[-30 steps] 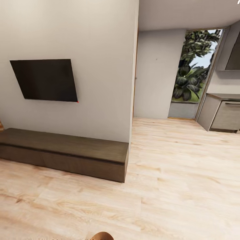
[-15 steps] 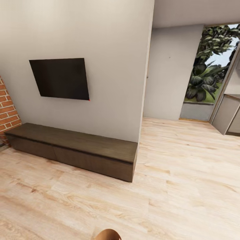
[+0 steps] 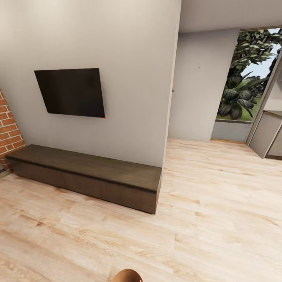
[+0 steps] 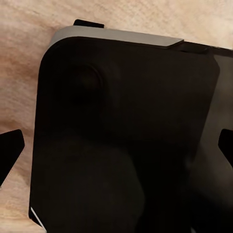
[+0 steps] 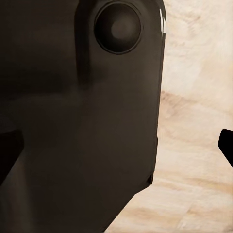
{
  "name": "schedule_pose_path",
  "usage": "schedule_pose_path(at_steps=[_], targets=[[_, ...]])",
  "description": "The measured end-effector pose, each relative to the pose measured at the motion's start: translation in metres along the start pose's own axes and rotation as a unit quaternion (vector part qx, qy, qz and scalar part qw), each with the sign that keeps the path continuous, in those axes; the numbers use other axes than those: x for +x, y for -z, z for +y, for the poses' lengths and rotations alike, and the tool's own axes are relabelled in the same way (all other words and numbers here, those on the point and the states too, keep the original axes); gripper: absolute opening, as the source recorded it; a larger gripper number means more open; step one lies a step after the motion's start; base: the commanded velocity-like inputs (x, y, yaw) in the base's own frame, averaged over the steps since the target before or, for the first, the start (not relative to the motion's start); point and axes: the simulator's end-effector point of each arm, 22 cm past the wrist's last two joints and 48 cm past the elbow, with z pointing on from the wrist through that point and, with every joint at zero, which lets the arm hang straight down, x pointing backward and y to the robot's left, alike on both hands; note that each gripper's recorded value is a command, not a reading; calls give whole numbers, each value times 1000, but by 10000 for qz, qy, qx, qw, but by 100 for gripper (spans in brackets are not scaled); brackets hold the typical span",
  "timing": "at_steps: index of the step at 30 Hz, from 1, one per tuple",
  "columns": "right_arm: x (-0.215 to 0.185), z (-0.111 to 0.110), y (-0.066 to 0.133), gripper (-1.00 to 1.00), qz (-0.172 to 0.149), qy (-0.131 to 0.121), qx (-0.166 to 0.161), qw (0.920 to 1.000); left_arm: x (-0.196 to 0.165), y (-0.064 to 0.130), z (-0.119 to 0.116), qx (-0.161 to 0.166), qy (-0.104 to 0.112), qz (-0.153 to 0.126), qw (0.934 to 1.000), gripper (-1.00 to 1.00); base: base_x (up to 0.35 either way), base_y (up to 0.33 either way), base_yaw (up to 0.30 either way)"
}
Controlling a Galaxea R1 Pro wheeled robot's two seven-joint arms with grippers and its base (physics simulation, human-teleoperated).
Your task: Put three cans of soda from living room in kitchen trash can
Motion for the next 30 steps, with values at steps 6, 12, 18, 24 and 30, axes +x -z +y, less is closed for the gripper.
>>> schedule_pose_path(at_steps=[6, 12, 18, 24, 30], targets=[[-47, -22, 2, 100, -463, 340, 591, 9966, -72, 4, -3, 98, -86, -551, 9984, 100, 0, 0, 0], [-218, -47, 52, 100, -1952, 188, 1328, 9715, -246, 65, 4, 371, -326, -1856, 9814, 100, 0, 0, 0], [-383, -50, 209, 100, -3156, -161, 1420, 9381, -365, 184, -18, 767, -392, -2753, 9575, 100, 0, 0, 0], [-399, -45, 245, 100, -3299, -301, 1287, 9347, -362, 212, -23, 841, -352, -2337, 9680, 100, 0, 0, 0], [-397, -46, 246, 100, -3180, -303, 1279, 9389, -347, 208, -26, 856, -333, -1938, 9767, 100, 0, 0, 0]])
